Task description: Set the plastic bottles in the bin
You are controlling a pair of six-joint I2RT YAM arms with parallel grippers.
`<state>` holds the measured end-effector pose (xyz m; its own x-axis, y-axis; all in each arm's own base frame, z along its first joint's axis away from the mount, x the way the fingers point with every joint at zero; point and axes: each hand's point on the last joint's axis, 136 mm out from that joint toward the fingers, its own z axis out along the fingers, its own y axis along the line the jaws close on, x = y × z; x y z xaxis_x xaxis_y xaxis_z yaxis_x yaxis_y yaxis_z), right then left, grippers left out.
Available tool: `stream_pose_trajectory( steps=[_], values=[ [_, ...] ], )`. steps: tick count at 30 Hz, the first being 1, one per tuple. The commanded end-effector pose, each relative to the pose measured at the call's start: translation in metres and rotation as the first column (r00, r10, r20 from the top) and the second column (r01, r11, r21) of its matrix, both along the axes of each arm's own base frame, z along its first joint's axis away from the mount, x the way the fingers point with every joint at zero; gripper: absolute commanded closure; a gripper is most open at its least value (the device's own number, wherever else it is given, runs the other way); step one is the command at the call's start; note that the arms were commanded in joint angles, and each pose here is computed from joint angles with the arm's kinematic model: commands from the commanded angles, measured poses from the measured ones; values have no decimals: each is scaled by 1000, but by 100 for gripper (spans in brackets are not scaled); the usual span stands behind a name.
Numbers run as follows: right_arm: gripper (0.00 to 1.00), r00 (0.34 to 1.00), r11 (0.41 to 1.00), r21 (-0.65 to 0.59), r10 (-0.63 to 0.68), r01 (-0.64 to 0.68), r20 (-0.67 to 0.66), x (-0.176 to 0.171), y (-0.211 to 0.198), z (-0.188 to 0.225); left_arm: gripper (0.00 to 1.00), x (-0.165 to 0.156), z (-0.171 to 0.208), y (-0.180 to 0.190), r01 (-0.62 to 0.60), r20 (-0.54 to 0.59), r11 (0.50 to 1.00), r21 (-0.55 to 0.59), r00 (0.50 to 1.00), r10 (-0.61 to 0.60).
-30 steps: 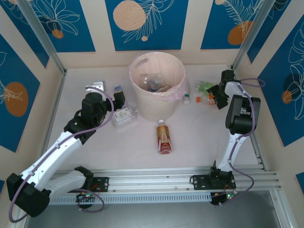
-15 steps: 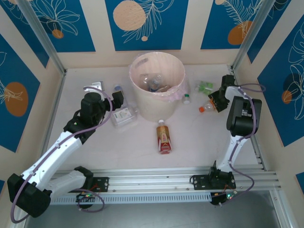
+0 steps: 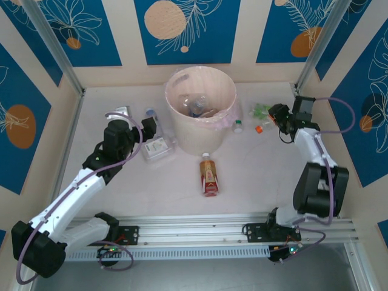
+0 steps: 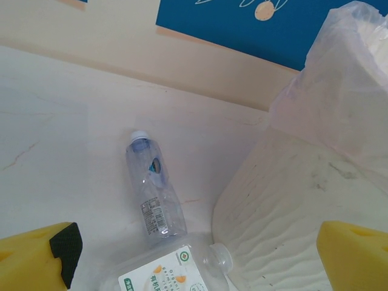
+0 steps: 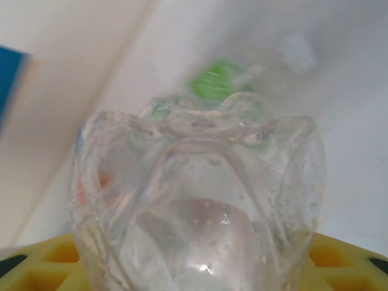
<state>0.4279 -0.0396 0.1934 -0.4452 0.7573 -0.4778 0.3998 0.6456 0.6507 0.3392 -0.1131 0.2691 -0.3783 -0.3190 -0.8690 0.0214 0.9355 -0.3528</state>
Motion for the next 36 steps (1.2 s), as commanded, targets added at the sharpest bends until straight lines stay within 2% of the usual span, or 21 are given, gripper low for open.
stream_pose_trajectory(
  steps=[1,5,9,13,17,22,29,36],
  values=[
    [51,952,983,-62,184,-174,244,-2,38,71,0,4,1,10,-53,23,998,-38,998,54],
    [53,852,939,-151,343,-308,397,-16,83,138,0,4,-4,12,-62,16,996,-57,998,63],
    [53,737,880,-214,473,-425,483,-27,130,187,0,4,-9,11,-57,3,997,-61,998,57],
    [53,635,809,-259,579,-528,511,-29,177,216,0,3,-12,13,-58,-5,996,-63,998,57],
    [53,583,744,-310,661,-592,472,-21,214,226,0,1,-15,14,-56,-16,996,-65,998,55],
    [53,599,696,-407,717,-591,357,-5,245,212,0,-1,-19,16,-57,-29,996,-66,998,55],
    [51,689,619,-569,714,-541,122,12,259,176,0,-4,-22,22,-69,-35,995,-67,997,67],
    [48,804,498,-730,582,-469,-120,25,245,142,0,-3,-26,23,-74,-44,994,-74,997,71]
  ],
)
